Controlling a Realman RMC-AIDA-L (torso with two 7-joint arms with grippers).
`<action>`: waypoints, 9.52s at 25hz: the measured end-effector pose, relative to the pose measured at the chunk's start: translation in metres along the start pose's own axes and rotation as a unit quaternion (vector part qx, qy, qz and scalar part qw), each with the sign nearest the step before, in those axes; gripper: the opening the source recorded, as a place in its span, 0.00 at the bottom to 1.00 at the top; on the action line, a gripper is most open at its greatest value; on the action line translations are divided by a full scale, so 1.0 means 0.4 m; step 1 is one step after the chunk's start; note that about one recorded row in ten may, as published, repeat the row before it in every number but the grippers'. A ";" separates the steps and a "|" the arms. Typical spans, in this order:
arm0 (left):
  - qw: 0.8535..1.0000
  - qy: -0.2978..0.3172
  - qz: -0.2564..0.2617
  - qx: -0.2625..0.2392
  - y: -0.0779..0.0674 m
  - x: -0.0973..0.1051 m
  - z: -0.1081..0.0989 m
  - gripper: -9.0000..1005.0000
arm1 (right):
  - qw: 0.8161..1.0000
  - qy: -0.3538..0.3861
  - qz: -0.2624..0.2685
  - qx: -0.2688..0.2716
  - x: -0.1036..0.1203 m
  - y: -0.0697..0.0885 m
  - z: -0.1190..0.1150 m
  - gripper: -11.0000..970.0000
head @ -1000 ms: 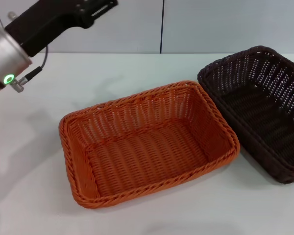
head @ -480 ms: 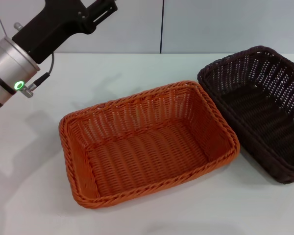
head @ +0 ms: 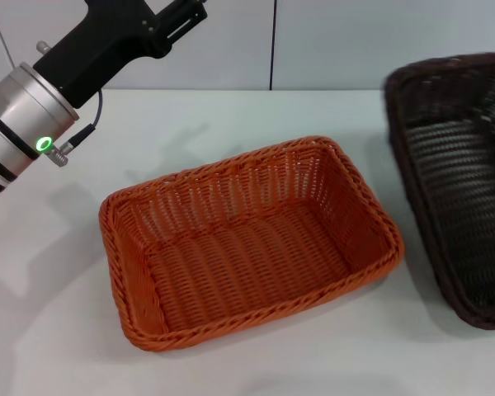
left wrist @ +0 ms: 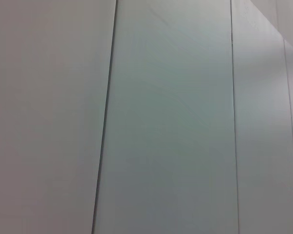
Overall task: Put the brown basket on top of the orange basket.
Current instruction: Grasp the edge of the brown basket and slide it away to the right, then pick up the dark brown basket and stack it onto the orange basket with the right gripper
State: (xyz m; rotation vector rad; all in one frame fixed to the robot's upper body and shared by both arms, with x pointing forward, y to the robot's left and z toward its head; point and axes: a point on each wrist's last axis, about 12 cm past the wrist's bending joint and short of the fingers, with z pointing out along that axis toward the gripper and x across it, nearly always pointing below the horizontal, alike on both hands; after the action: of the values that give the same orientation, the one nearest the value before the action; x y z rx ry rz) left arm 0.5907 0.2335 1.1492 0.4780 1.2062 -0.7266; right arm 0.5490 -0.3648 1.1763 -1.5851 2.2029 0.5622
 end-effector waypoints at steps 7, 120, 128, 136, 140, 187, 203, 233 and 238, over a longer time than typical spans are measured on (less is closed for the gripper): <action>1.000 0.001 -0.009 0.004 -0.009 0.006 0.007 0.78 | 0.999 0.002 -0.020 -0.025 -0.006 0.021 0.026 0.65; 0.998 0.026 -0.052 -0.039 0.005 0.059 -0.058 0.69 | 0.986 -0.058 -0.032 0.155 -0.032 -0.113 -0.017 0.64; 0.997 0.029 -0.054 -0.044 0.008 0.063 -0.060 0.69 | 0.986 -0.041 -0.015 0.162 -0.007 -0.128 0.017 0.65; 0.997 0.029 -0.054 -0.043 0.008 0.063 -0.053 0.69 | 0.987 -0.029 -0.012 0.156 0.009 -0.133 0.060 0.63; 0.997 0.034 -0.057 -0.046 0.008 0.070 -0.058 0.69 | 0.989 -0.033 -0.020 0.146 0.010 -0.132 0.077 0.53; 0.996 0.044 -0.060 -0.042 0.008 0.087 -0.016 0.69 | 0.995 0.034 0.065 0.067 0.095 -0.085 -0.095 0.20; 0.996 0.043 -0.052 -0.054 0.022 0.082 -0.021 0.69 | 0.985 -0.131 0.027 0.105 0.121 -0.020 -0.123 0.18; 0.992 0.053 -0.036 -0.106 0.062 0.082 -0.060 0.69 | 0.889 -0.451 -0.044 0.073 0.023 0.059 -0.028 0.18; 0.992 0.055 -0.030 -0.111 0.067 0.081 -0.057 0.69 | 0.864 -0.496 -0.028 0.077 0.009 0.057 0.010 0.18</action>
State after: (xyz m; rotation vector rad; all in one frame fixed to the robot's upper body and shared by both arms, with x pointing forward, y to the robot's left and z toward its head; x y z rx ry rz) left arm 0.6010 0.2594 1.1102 0.2999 1.3918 -0.6143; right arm 0.5264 -0.3591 1.1735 -0.9157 1.3555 0.8962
